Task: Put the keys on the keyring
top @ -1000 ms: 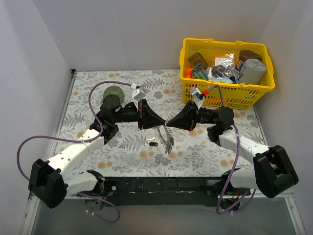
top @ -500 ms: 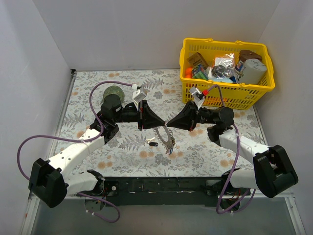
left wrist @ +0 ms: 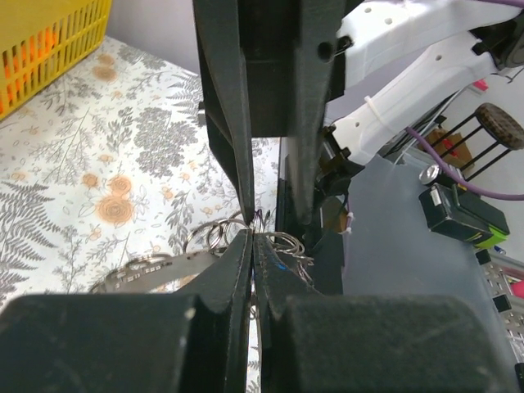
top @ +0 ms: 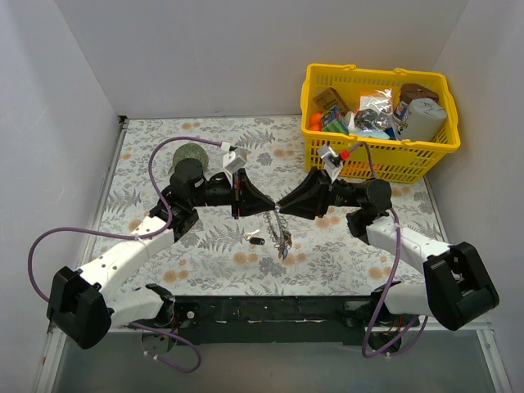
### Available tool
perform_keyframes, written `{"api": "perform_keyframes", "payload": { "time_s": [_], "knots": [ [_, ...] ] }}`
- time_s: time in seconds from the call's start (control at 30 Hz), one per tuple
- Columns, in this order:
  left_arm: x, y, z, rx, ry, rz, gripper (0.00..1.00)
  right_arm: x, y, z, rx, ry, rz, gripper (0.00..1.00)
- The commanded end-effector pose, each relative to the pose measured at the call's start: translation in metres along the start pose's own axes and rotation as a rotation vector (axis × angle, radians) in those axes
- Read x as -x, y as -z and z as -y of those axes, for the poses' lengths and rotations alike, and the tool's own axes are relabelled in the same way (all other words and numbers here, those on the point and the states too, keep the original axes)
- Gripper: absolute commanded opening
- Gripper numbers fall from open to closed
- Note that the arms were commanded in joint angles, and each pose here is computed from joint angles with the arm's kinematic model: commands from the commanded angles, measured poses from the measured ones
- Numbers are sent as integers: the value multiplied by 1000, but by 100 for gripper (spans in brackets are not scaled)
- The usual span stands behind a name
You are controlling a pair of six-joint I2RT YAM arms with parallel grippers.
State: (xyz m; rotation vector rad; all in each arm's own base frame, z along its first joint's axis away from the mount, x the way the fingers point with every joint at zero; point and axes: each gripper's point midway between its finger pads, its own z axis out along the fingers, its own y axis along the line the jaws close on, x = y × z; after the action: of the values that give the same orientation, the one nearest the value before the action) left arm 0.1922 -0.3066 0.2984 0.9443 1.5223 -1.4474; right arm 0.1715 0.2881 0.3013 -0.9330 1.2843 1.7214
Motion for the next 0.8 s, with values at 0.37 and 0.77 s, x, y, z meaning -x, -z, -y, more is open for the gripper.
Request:
{"api": "perform_keyframes", "payload": {
  "time_s": [0.37,0.77],
  "knots": [
    [16,14,3,92,-168,50,0,40,9,-22,-59,301,108,77],
    [21,23,2,145,-289,75,0,34,9,-19,-67,284,75,75]
  ]
}}
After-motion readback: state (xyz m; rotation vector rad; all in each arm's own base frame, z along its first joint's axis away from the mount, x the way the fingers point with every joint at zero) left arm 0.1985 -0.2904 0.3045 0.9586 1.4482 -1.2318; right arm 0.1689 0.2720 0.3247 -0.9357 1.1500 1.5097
